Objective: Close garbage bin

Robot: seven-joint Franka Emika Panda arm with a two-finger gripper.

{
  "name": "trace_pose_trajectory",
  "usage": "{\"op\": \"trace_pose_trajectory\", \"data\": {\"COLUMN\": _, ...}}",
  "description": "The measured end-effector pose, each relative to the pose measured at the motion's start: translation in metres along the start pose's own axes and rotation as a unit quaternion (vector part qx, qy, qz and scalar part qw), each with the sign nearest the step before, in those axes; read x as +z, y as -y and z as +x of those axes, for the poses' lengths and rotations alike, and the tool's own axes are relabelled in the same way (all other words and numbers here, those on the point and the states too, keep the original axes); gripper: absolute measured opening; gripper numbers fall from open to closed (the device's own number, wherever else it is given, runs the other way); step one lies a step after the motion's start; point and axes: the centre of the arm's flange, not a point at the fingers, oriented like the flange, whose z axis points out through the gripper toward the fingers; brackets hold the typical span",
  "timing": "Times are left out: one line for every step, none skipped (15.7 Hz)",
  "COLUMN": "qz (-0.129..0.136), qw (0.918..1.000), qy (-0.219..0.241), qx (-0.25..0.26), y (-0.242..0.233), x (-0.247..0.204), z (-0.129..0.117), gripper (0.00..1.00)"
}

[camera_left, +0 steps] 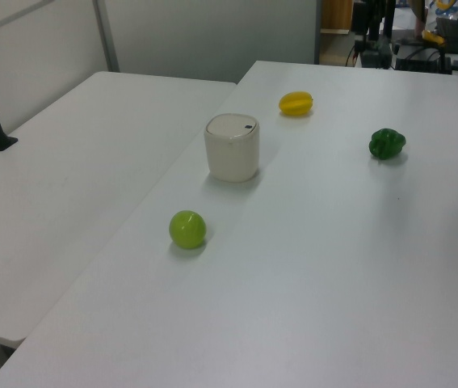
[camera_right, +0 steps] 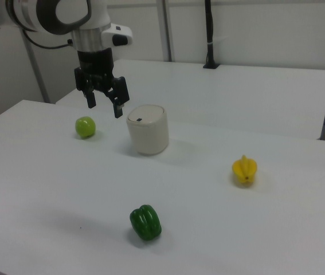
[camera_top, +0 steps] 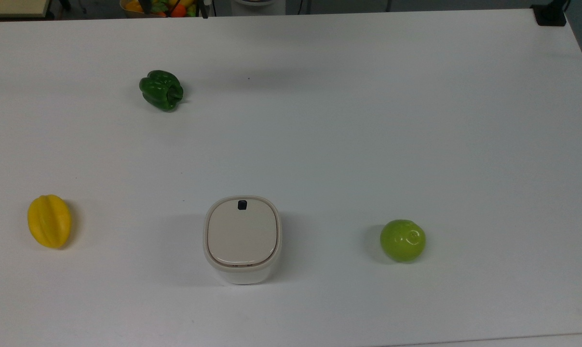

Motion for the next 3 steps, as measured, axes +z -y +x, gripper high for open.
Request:
{"op": "trace_pose_trajectory", "data": {"qz": 0.000, "qw": 1.0000, "qy": 0.004, "qx": 0.001, "y": 0.0012, "x": 0.0034, "z": -0.0001, "gripper": 1.00}}
{"op": "trace_pose_trajectory", "data": {"qz": 0.000, "qw": 1.0000, "qy": 0.007, "qx": 0.002, "y": 0.0020, "x": 0.0067, "z": -0.0002, "gripper": 1.00}}
{"op": "trace_pose_trajectory", "data": {"qz": 0.000, "qw": 0.9999, "qy": 0.010, "qx": 0.002, "y": 0.0026, "x": 0.0098, "z": -0.0001, "gripper": 1.00}}
